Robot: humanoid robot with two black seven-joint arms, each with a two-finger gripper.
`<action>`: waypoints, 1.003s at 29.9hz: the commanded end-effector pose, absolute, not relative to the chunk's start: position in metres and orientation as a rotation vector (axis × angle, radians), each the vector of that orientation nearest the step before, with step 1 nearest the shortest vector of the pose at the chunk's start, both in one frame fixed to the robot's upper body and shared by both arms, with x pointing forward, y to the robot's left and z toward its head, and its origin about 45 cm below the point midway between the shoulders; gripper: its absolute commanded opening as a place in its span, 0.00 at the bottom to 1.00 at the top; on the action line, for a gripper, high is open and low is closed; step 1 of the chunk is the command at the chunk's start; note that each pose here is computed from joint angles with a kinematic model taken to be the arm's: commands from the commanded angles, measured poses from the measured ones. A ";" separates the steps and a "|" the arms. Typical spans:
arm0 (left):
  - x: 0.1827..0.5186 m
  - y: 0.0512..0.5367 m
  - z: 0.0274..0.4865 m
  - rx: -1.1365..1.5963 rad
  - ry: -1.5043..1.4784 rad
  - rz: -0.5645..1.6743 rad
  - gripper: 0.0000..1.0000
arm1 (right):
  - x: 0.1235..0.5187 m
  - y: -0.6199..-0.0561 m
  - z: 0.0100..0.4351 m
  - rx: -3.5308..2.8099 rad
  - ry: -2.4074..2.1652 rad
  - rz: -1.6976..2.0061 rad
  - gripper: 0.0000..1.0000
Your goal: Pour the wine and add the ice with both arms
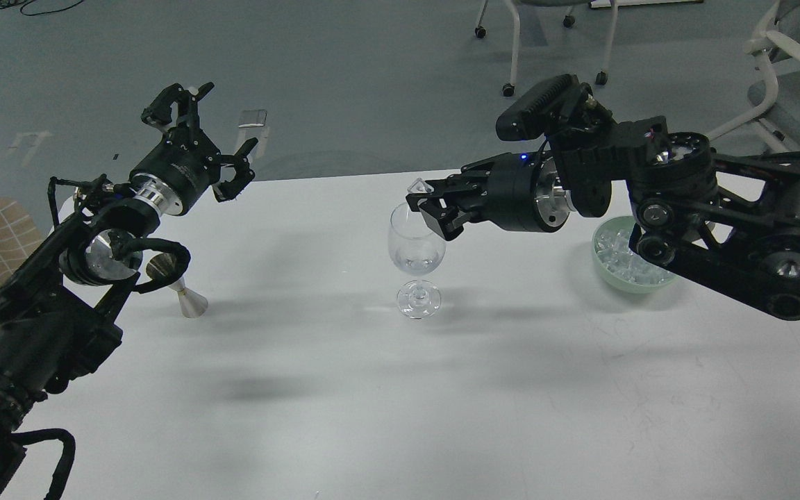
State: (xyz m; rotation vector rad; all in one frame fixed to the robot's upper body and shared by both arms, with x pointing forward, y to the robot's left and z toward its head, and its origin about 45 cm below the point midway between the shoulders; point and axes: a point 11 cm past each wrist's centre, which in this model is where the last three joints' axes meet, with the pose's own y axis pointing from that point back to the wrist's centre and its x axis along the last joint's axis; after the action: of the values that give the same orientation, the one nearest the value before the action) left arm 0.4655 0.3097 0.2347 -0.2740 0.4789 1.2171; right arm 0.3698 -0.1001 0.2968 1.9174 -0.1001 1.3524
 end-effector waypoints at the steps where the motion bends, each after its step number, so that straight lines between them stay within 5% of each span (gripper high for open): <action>1: 0.465 0.310 0.235 -0.274 0.479 1.217 0.97 | 0.369 -0.098 0.295 1.921 -0.094 1.351 0.07; 26: 0.466 0.311 0.236 -0.277 0.477 1.220 0.97 | 0.374 -0.092 0.292 1.932 -0.103 1.336 0.25; 30: 0.466 0.313 0.236 -0.277 0.474 1.223 0.97 | 0.374 -0.091 0.294 1.934 -0.103 1.338 0.34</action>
State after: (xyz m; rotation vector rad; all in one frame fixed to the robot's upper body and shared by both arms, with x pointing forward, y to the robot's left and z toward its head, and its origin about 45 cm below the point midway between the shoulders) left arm 0.4656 0.3124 0.2359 -0.2771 0.4752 1.2223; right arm 0.3736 -0.0918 0.2925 1.9325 -0.1015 1.3364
